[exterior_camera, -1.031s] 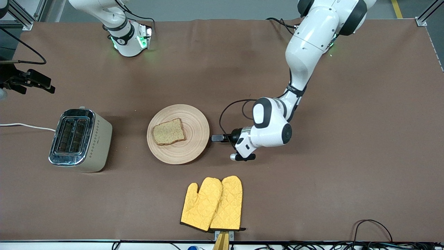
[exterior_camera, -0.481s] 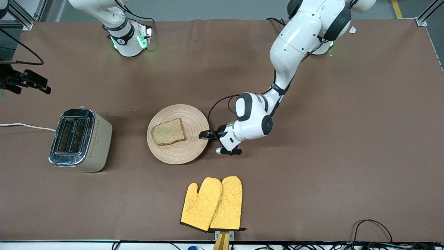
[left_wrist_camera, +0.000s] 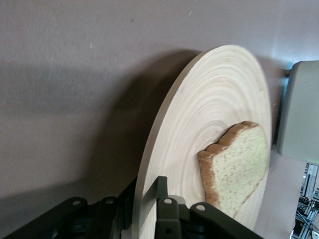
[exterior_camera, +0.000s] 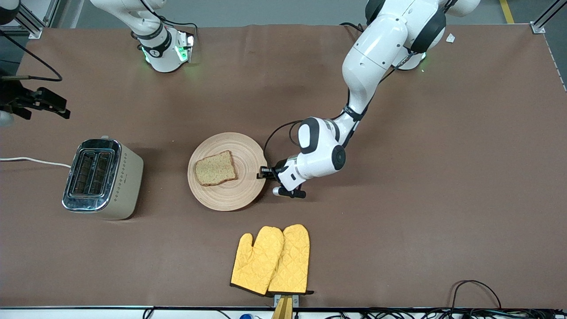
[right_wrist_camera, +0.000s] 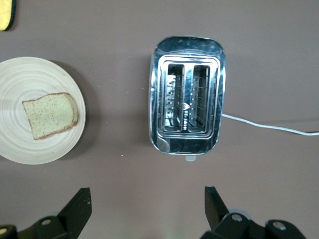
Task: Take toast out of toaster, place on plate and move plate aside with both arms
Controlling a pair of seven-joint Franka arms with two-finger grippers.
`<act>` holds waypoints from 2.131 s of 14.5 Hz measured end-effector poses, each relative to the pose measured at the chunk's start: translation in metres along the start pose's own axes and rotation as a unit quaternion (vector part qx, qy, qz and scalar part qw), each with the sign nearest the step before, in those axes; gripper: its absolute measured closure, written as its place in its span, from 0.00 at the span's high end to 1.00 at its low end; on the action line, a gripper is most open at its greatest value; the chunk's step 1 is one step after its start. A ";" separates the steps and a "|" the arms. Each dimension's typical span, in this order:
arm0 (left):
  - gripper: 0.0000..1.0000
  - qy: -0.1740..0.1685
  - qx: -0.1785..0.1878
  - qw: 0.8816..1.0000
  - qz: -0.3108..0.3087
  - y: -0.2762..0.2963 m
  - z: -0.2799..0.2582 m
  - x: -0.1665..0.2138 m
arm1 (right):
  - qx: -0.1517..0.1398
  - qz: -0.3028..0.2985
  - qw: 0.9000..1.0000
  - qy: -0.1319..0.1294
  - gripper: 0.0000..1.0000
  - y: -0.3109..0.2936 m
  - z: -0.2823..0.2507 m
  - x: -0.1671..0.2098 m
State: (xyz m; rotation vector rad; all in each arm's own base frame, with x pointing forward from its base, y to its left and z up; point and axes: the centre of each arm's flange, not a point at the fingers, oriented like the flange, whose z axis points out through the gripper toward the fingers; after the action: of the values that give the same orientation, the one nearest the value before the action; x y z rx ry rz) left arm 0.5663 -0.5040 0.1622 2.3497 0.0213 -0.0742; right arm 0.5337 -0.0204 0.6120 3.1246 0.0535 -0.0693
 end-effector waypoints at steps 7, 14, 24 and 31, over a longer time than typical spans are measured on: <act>0.13 -0.047 -0.043 0.998 0.004 0.008 -0.137 0.067 | -0.002 -0.001 1.000 0.000 1.00 -0.001 0.000 0.000; 0.13 -0.108 -0.091 0.988 0.059 -0.138 -0.340 0.121 | -0.002 0.008 1.000 0.012 1.00 0.010 -0.003 0.002; 0.13 -0.091 -0.147 0.979 0.109 -0.419 -0.451 0.087 | -0.002 0.021 1.000 0.005 1.00 0.024 -0.001 -0.001; 0.11 -0.061 -0.146 0.979 0.129 -0.486 -0.432 0.081 | -0.003 0.006 1.000 -0.018 1.00 0.007 -0.011 -0.010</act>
State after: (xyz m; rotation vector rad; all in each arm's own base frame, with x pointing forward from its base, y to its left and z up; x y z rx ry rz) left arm 0.6494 0.1438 0.1155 2.0319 -0.3113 -0.0809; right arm 0.5246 -0.0273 0.6239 3.1171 0.0339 -0.1237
